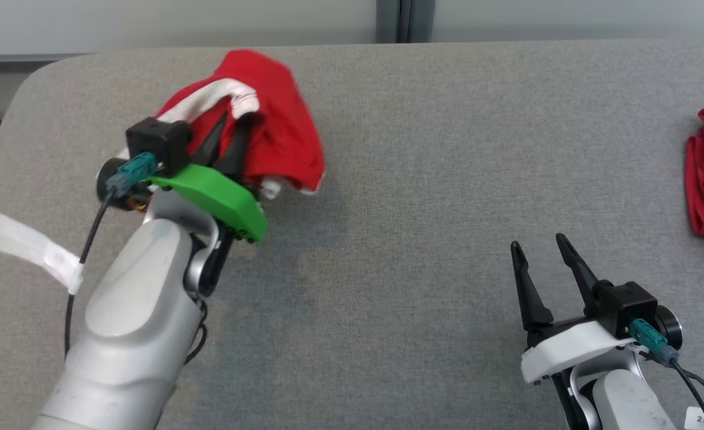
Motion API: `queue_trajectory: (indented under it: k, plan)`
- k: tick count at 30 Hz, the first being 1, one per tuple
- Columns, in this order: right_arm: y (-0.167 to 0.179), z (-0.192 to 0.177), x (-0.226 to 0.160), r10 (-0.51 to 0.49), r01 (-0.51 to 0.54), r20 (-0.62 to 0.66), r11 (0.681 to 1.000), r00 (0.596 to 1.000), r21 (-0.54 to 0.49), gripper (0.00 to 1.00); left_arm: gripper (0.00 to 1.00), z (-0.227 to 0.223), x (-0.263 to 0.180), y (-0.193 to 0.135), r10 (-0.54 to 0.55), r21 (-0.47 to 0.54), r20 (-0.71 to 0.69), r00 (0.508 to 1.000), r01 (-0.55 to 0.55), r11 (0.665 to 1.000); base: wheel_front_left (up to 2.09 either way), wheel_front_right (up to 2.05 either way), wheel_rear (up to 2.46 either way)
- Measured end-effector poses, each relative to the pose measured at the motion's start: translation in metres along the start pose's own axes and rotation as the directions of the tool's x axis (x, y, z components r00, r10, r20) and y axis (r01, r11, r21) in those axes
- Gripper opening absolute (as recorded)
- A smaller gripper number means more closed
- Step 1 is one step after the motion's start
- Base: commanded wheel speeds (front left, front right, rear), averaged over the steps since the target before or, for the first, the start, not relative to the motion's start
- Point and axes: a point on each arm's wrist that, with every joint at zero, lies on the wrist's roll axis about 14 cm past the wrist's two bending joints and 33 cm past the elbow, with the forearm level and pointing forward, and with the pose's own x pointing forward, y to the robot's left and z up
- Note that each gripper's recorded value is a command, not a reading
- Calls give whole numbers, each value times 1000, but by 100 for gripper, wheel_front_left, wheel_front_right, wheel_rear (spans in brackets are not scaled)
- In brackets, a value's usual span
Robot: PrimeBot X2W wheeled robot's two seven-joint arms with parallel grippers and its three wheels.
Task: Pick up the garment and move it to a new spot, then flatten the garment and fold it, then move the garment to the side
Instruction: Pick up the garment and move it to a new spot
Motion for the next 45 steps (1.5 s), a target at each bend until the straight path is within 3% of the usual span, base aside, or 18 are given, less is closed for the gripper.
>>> queue_trajectory:
  k: [3, 6, 10, 13, 17, 21, 24, 25, 27, 29, 31, 33, 35, 40, 42, 45]
  plan:
    - [-4, 7, -9, -16, 16, 18, 1000, 1000, -1, 100, 0, 39, 3, -55, -136, -32, 84, 987, 139, 990, 0, 0, 0]
    - [-11, 17, -17, -41, 42, 42, 999, 998, -1, 100, 0, 61, -6, -111, -271, -87, 122, 955, 282, 955, 0, 0, 0]
    - [-26, 26, -30, -95, 95, 67, 996, 993, 3, 100, 0, 82, -26, -178, -430, -188, 165, 888, 456, 870, 0, 0, 0]
    - [-41, 30, -43, -148, 148, 78, 989, 986, 7, 100, 0, 85, -38, -216, -506, -320, 178, 844, 536, 781, 0, 0, 0]
    - [-62, 31, -63, -226, 226, 80, 974, 971, 15, 100, 0, 59, -39, -234, -529, -619, 112, 841, 476, 625, 0, 0, 0]
    - [-88, 30, -87, -321, 321, 75, 947, 944, 15, 100, 0, 14, -28, -236, -519, -776, -18, 854, 315, 546, 0, 0, 0]
    - [-102, 26, -102, -377, 377, 59, 926, 924, 12, 100, 0, -33, -15, -223, -462, -818, -150, 874, 153, 555, 0, 0, 0]
    - [-106, 23, -106, -391, 391, 50, 920, 919, 10, 100, 0, -50, -10, -212, -424, -801, -193, 885, 108, 589, 0, 0, 0]
    - [-111, 18, -111, -412, 412, 32, 911, 911, 9, 100, 0, -81, -3, -190, -349, -784, -274, 896, 2, 621, 0, 0, 0]
    - [-113, 13, -112, -421, 421, 15, 907, 907, 5, 100, 0, -112, 2, -161, -249, -729, -344, 905, -91, 679, 0, 0, 0]
    - [-114, 9, -111, -420, 420, 3, 907, 907, 2, 100, 0, -133, 3, -136, -167, -690, -397, 903, -173, 703, 0, 0, 0]
    - [-111, 7, -107, -409, 409, -4, 913, 913, -3, 100, 41, -147, 3, -112, -81, -641, -424, 902, -236, 730, 0, 0, 0]
    - [-108, 5, -103, -396, 396, -9, 918, 918, -5, 100, 100, -151, 3, -100, -41, -633, -421, 906, -261, 729, 0, 0, 0]
    - [-100, 6, -91, -356, 356, -3, 934, 935, -18, 100, 100, -150, -3, -90, -11, -639, -398, 917, -269, 720, 0, 0, 0]
    - [-96, 8, -87, -342, 342, 3, 940, 940, -21, 100, 100, -139, -3, -89, -3, -626, -348, 938, -230, 745, 0, 0, 0]
    - [-93, 13, -85, -328, 328, 18, 944, 945, -31, 100, 100, -118, -6, -83, 17, -566, -246, 969, -158, 809, 0, 0, 0]
